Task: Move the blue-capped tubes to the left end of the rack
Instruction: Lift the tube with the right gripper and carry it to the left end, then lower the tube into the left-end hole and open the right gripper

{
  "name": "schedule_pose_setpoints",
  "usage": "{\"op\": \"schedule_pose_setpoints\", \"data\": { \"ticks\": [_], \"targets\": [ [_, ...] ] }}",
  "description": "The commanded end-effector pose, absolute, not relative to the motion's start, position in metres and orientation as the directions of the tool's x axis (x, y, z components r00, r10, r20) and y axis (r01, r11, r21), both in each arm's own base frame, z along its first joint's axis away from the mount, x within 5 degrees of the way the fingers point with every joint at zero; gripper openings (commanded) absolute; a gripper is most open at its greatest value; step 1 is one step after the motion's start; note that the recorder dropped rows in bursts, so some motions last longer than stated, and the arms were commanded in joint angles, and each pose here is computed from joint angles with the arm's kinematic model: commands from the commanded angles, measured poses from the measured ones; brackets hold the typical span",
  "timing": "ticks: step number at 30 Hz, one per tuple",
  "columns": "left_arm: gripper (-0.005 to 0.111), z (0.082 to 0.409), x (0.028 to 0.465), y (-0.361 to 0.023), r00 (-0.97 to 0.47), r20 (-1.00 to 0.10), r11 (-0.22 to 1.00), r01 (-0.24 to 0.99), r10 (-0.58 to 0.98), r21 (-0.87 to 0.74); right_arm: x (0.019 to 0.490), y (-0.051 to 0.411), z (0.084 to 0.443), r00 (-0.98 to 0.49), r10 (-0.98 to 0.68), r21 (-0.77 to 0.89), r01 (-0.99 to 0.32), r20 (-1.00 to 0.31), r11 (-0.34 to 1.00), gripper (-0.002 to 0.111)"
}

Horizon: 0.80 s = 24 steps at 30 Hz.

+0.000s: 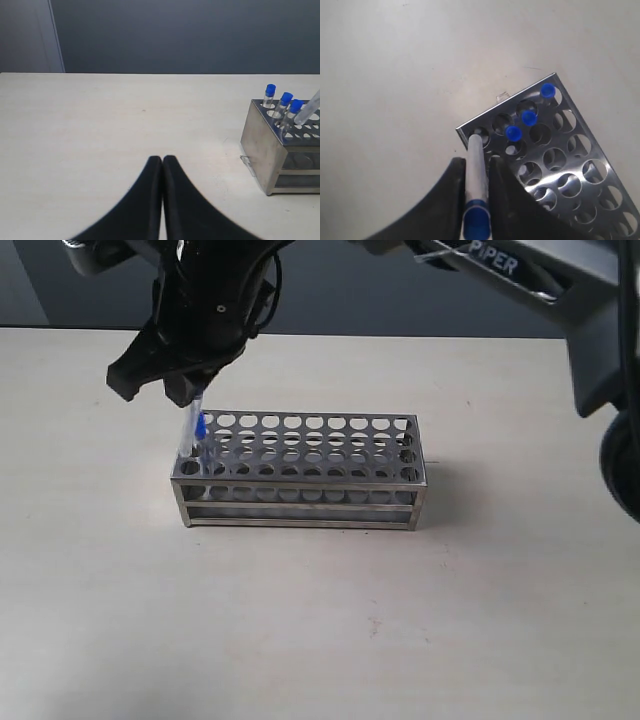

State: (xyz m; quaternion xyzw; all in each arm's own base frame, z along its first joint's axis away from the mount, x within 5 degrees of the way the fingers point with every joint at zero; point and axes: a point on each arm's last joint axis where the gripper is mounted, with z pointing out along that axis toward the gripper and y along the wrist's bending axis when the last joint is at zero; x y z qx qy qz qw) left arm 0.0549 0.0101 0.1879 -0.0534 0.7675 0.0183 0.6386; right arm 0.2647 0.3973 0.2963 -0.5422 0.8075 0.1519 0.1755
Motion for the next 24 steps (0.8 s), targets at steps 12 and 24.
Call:
{"op": "schedule_pose_setpoints", "data": {
  "ticks": [12, 24],
  "targets": [
    [0.001, 0.190, 0.055, 0.010, -0.168, -0.984, 0.994, -0.098, -0.059, -0.043, 0.273, 0.410, 0.263, -0.345, -0.852, 0.055, -0.934, -0.395, 0.352, -0.001],
    [0.001, 0.190, 0.055, 0.010, -0.168, -0.984, 0.994, -0.098, -0.059, -0.043, 0.276, 0.420, 0.240, -0.312, -0.863, 0.077, -0.949, -0.397, 0.307, -0.001]
  ]
}}
